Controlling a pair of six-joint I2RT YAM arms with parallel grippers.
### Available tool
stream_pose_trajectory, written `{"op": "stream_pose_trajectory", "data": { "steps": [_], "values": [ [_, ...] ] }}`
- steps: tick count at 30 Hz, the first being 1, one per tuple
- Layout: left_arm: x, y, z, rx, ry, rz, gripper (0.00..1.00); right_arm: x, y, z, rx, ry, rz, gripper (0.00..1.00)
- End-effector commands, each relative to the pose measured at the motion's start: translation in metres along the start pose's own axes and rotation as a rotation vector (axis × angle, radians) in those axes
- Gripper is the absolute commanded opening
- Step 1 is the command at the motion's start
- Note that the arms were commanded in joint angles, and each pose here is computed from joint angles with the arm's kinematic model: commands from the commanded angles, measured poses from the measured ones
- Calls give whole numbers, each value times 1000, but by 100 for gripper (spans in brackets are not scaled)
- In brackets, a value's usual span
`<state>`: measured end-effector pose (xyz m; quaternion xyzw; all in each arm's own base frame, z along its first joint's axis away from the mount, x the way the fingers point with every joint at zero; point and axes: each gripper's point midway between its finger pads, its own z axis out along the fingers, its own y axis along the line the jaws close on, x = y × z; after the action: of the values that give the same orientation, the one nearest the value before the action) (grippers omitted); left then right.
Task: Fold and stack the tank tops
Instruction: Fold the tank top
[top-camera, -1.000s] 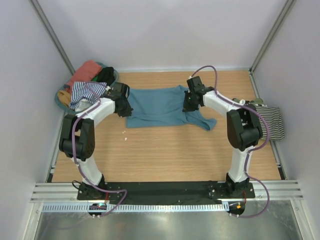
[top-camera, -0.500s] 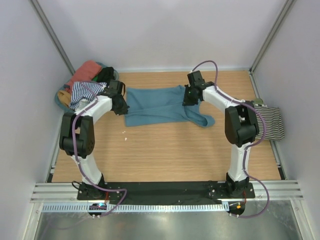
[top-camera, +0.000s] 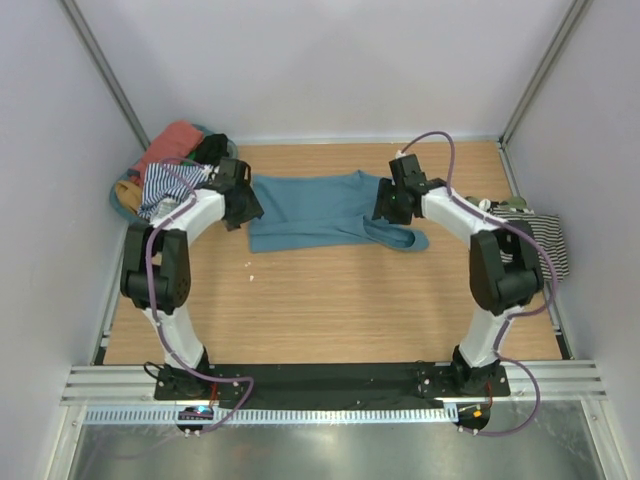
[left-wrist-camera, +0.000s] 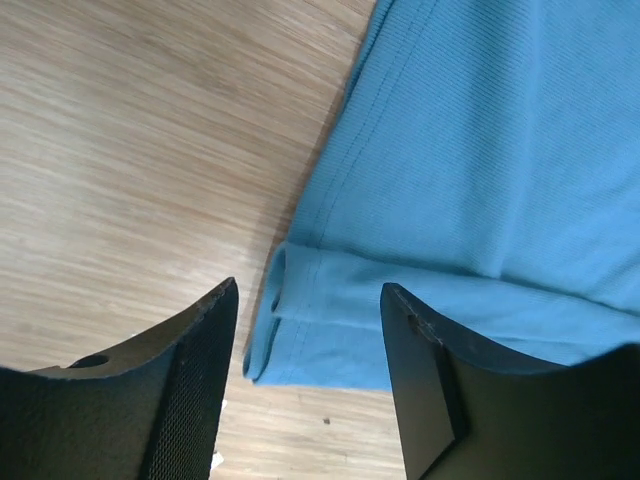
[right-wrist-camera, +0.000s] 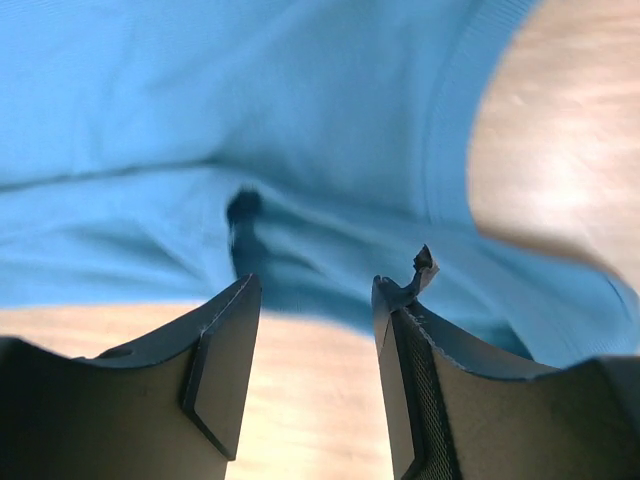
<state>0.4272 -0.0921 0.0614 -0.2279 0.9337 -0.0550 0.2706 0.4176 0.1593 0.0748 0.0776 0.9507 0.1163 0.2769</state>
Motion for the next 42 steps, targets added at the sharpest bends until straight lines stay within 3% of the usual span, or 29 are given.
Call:
{"op": "stream_pose_trajectory", "data": {
  "steps": [1, 5, 8, 13, 17, 18, 20, 30, 42],
  "values": [
    [-24, -2, -30, 31, -105, -11, 61, -15, -9, -42, 28, -122, -14, 56],
    [-15, -4, -39, 75, -92, -30, 62, 0, -30, -58, 98, -121, -13, 59],
    [-7, -7, -42, 113, -72, -40, 62, 8, -38, -60, 131, -115, -6, 72],
    [6, -12, -42, 136, -39, -20, 61, 8, -37, -49, 139, -85, -5, 74],
    [15, -14, -45, 146, -27, 1, 60, -3, -54, -48, 250, -105, -48, 66],
    [20, -13, -46, 144, -20, 5, 60, -6, -59, -49, 275, -109, -74, 58],
    [23, -13, -47, 148, -19, 12, 60, -8, -66, -52, 325, -105, -97, 54],
    [42, -23, -59, 179, -25, 62, 59, -7, -93, -56, 470, -83, -177, 61],
    [43, -27, -62, 194, -24, 78, 58, -6, -87, -37, 452, -18, -193, 55]
  ]
}}
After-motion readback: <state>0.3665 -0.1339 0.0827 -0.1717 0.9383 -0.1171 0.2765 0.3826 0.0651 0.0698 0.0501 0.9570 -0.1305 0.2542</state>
